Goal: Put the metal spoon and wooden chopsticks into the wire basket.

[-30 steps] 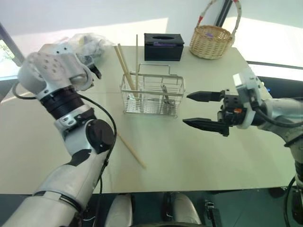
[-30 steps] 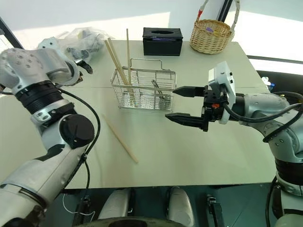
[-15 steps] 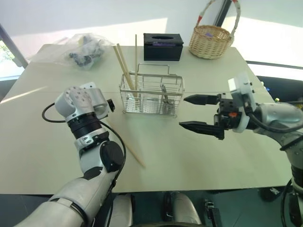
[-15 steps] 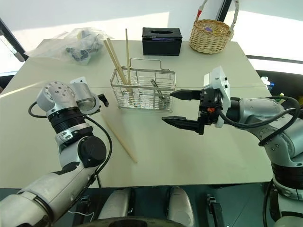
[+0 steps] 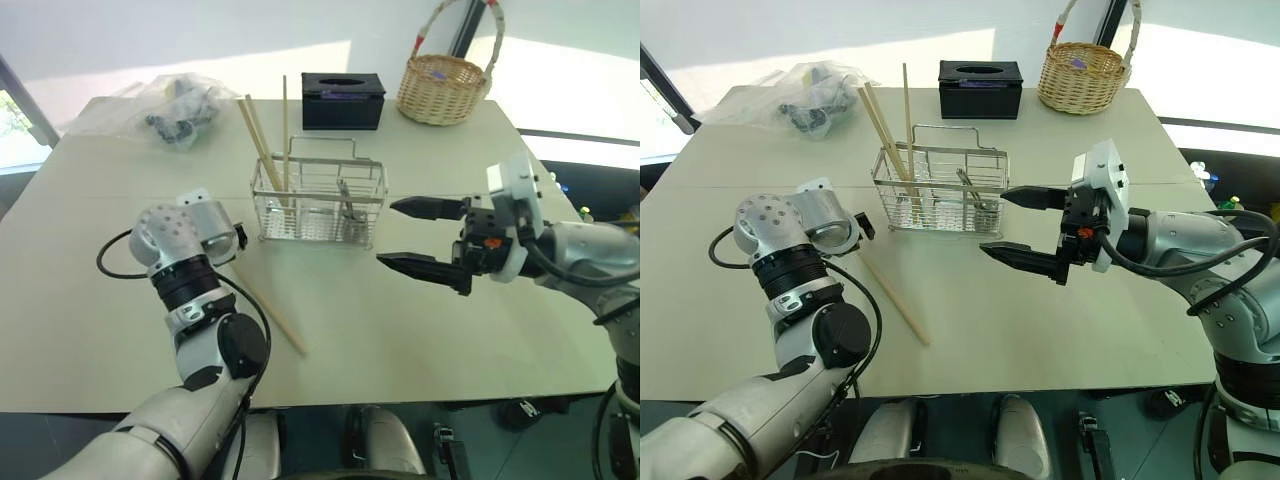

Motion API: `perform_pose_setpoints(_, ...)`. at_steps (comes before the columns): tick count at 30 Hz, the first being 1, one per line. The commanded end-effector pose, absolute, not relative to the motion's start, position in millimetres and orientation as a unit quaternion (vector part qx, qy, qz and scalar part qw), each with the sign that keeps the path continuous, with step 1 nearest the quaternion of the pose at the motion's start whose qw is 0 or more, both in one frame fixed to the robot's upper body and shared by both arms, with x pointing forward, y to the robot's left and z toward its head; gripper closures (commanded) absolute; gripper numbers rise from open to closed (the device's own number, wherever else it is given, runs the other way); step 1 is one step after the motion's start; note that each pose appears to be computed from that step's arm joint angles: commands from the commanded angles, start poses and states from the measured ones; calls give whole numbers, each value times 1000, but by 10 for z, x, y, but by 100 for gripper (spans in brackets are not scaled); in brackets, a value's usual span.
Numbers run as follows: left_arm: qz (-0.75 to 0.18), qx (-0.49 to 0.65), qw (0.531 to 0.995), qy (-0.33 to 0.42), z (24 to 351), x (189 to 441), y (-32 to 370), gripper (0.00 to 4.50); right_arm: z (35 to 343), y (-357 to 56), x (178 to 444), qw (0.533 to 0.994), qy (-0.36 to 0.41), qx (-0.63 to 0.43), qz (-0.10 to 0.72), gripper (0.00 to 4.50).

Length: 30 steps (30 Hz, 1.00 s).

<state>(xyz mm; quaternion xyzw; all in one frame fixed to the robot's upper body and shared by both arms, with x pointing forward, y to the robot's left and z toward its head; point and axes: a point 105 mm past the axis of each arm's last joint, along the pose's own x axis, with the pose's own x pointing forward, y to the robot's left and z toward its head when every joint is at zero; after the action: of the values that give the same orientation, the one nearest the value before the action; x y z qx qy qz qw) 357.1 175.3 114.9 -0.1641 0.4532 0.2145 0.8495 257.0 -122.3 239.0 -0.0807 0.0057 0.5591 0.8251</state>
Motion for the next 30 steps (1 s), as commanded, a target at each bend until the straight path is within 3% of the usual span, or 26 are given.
perform_pose_setpoints(1, 199, -170, 842, 472, 1069, 3532, 1674, 240, 2520, -1230, 2532, 825, -21, -90, 558, 0)
perform_pose_setpoints(5, 199, -169, 843, 471, 1115, 3543, 1698, 441, 2529, -1225, 2537, 825, -24, -89, 557, 0)
perform_pose_setpoints(15, 215, -169, 843, 463, 1186, 3537, 1875, 446, 2545, -1238, 2552, 829, -28, -85, 552, 0)
perform_pose_setpoints(21, 232, -184, 864, 408, 1431, 3630, 2292, 446, 2528, -1242, 2571, 832, -28, -83, 548, 0)
perform_pose_setpoints(30, 210, -233, 934, 173, 2225, 4100, 3016, 446, 2527, -1253, 2571, 829, -18, -81, 552, 0)
